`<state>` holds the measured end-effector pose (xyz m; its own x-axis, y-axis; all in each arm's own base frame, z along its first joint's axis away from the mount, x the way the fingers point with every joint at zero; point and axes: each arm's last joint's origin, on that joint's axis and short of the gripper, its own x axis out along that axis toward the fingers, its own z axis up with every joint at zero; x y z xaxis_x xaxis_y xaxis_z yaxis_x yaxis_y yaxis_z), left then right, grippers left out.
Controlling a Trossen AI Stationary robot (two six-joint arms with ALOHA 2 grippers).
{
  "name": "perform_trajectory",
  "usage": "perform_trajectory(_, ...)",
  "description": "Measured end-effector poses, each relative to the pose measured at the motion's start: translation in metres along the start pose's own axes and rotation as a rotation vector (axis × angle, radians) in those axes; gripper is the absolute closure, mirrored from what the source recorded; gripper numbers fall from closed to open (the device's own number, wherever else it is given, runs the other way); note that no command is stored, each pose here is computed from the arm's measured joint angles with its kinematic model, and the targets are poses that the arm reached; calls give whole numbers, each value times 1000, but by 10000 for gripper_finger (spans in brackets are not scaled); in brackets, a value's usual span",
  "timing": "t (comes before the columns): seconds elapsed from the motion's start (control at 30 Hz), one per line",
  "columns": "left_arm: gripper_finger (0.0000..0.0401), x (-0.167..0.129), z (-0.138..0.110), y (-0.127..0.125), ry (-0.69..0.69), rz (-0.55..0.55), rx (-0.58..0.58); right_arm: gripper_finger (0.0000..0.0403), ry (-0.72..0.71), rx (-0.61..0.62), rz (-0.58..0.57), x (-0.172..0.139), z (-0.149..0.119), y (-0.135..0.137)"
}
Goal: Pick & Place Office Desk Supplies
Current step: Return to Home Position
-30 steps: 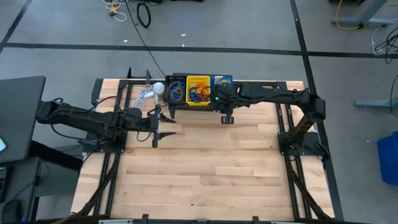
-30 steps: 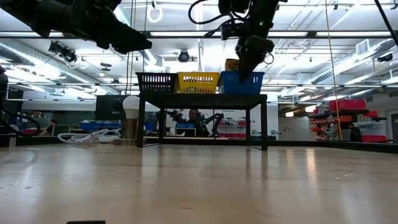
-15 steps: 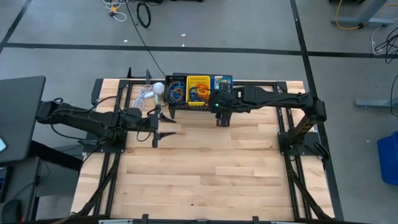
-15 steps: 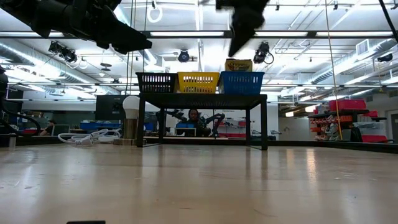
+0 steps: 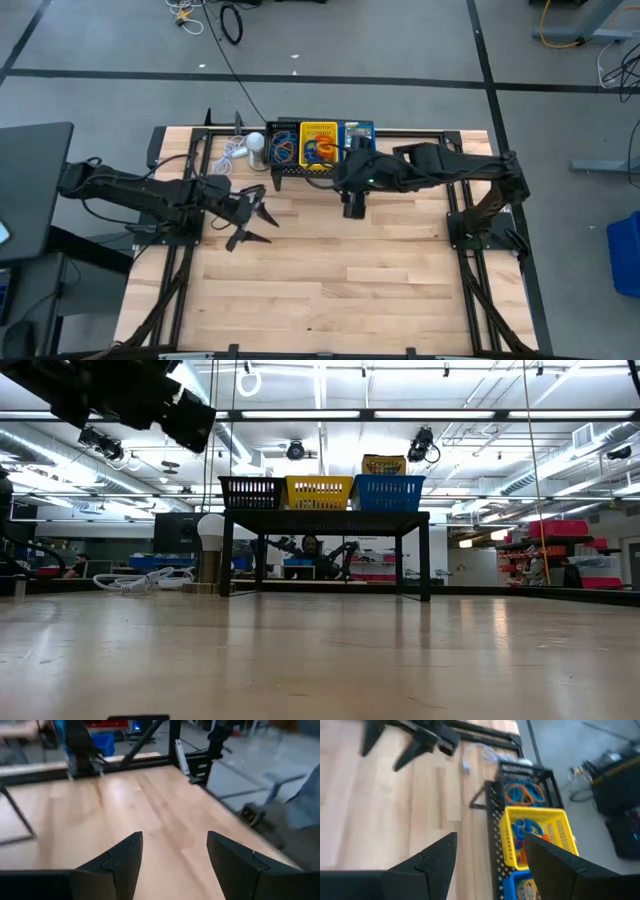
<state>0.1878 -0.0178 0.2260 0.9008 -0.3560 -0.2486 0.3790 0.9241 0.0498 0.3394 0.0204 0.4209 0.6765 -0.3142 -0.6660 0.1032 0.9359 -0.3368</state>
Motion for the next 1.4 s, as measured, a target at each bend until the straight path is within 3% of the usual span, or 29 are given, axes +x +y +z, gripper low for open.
perform_trajectory(0.13, 174, 0, 7, -1, -49, -12, -51, 165, -119, -32, 112, -24, 6, 7)
perform_trajectory(0.23, 174, -5, 24, 3, -122, 83, -41, 165, -247, -40, 249, -55, 8, 8)
perform_trajectory(0.33, 174, -17, 45, 4, -179, 163, -19, 165, -383, -46, 368, -105, -1, 0)
perform_trajectory(0.47, 174, -40, 56, 0, -149, 251, 23, 165, -559, -60, 466, -174, -42, -10)
perform_trajectory(0.57, 174, -58, 58, -4, -175, 305, 32, 165, -694, -39, 475, -194, -89, -6)
perform_trajectory(0.67, 174, -68, 53, -8, -195, 312, 32, 165, -772, 45, 449, -170, -148, 10)
perform_trajectory(0.8, 174, -73, 46, -9, -192, 345, 19, 165, -772, 108, 401, -97, -217, 49)
perform_trajectory(0.87, 174, -73, 45, -8, -176, 375, 9, 165, -782, 105, 442, -72, -243, 63)
perform_trajectory(1.03, 174, -68, 43, -5, -150, 425, -16, 165, -920, -8, 664, -33, -283, 93)
perform_trajectory(1.23, 174, -59, 41, -2, -119, 437, -24, 165, -914, 49, 646, 0, -323, 104)
perform_trajectory(1.4, 174, -51, 41, 1, -109, 445, -21, 165, -890, 15, 588, 5, -324, 101)
